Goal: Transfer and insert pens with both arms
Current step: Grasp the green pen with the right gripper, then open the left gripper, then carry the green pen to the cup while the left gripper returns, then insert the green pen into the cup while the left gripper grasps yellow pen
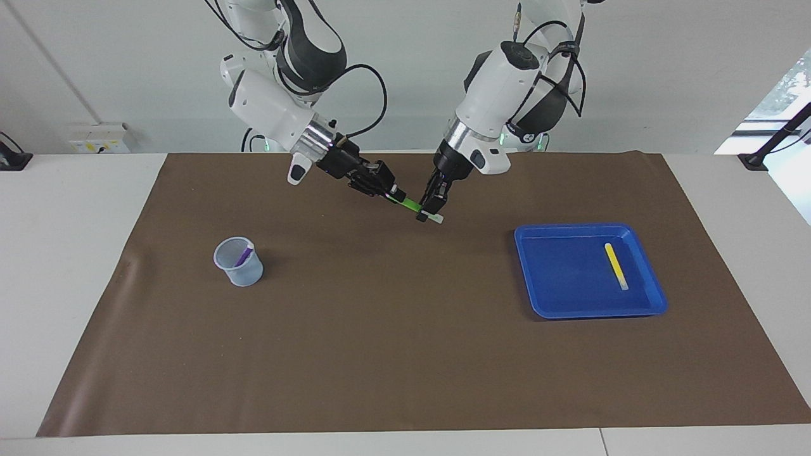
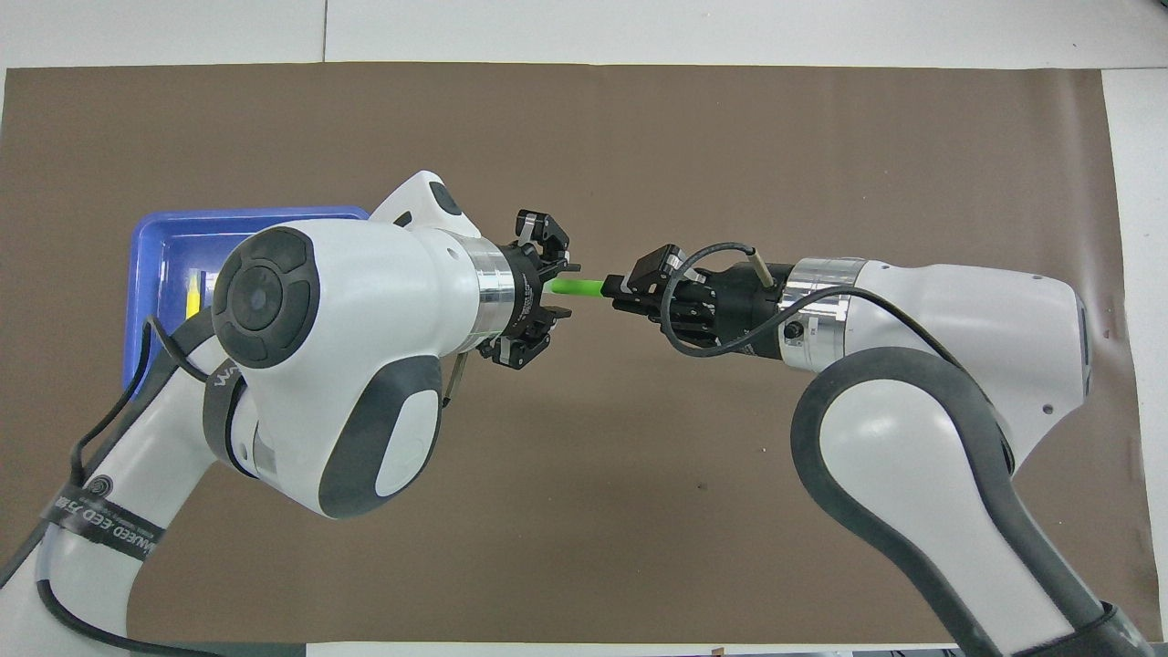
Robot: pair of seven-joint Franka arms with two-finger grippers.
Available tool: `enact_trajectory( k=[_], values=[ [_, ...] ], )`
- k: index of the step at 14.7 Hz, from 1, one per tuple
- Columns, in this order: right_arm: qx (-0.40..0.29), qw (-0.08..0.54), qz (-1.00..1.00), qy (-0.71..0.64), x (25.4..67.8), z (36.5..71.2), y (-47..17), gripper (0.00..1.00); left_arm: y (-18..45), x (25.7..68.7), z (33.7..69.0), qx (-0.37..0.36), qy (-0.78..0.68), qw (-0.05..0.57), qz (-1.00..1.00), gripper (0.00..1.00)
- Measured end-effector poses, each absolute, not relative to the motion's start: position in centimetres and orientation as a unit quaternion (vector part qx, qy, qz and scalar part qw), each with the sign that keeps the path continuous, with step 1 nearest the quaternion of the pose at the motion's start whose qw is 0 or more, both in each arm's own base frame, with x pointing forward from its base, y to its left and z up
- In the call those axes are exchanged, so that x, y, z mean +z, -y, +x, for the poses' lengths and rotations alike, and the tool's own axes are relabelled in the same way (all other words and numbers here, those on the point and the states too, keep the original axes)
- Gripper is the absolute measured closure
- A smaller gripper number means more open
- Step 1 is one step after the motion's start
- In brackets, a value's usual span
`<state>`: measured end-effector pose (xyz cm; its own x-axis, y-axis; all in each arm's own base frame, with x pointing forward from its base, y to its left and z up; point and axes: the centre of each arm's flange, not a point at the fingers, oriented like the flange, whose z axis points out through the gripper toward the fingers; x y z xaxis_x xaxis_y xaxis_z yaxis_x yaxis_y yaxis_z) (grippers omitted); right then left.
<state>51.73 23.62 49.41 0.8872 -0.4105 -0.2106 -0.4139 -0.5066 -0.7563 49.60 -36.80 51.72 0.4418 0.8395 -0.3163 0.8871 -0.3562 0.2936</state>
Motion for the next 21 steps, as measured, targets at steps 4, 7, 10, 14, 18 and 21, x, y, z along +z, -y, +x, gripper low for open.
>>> enact_trajectory(
  k=[4, 7, 10, 14, 18, 21],
  values=[
    [0.002, 0.359, -0.921, -0.155, 52.3, 53.5, -18.9, 0.8, 31.8, 51.2, 51.5, -0.046, -0.43, 0.18, 0.884, 0.01],
    [-0.007, 0.282, -0.957, -0.07, 54.9, 54.5, -12.7, 0.8, 26.6, 50.0, 53.2, -0.018, -0.35, 0.156, 0.924, 0.0],
    [-0.023, 0.185, -0.981, 0.058, 56.2, 55.2, -5.7, 0.8, 21.1, 48.4, 54.6, 0.006, -0.255, 0.13, 0.958, 0.0],
    [-0.028, 0.032, -0.978, 0.204, 56.3, 56.6, 0.6, 0.8, 13.6, 45.7, 55.7, 0.015, -0.14, 0.1, 0.985, 0.0],
    [-0.015, -0.005, -0.973, 0.228, 53.2, 57.0, 1.6, 0.8, 6.7, 42.8, 55.8, 0.012, -0.052, 0.07, 0.996, 0.0],
    [-0.012, -0.005, -0.973, 0.229, 50.0, 56.7, 2.7, 0.8, 2.8, 40.5, 55.7, 0.023, -0.019, 0.059, 0.998, 0.0]
  ],
)
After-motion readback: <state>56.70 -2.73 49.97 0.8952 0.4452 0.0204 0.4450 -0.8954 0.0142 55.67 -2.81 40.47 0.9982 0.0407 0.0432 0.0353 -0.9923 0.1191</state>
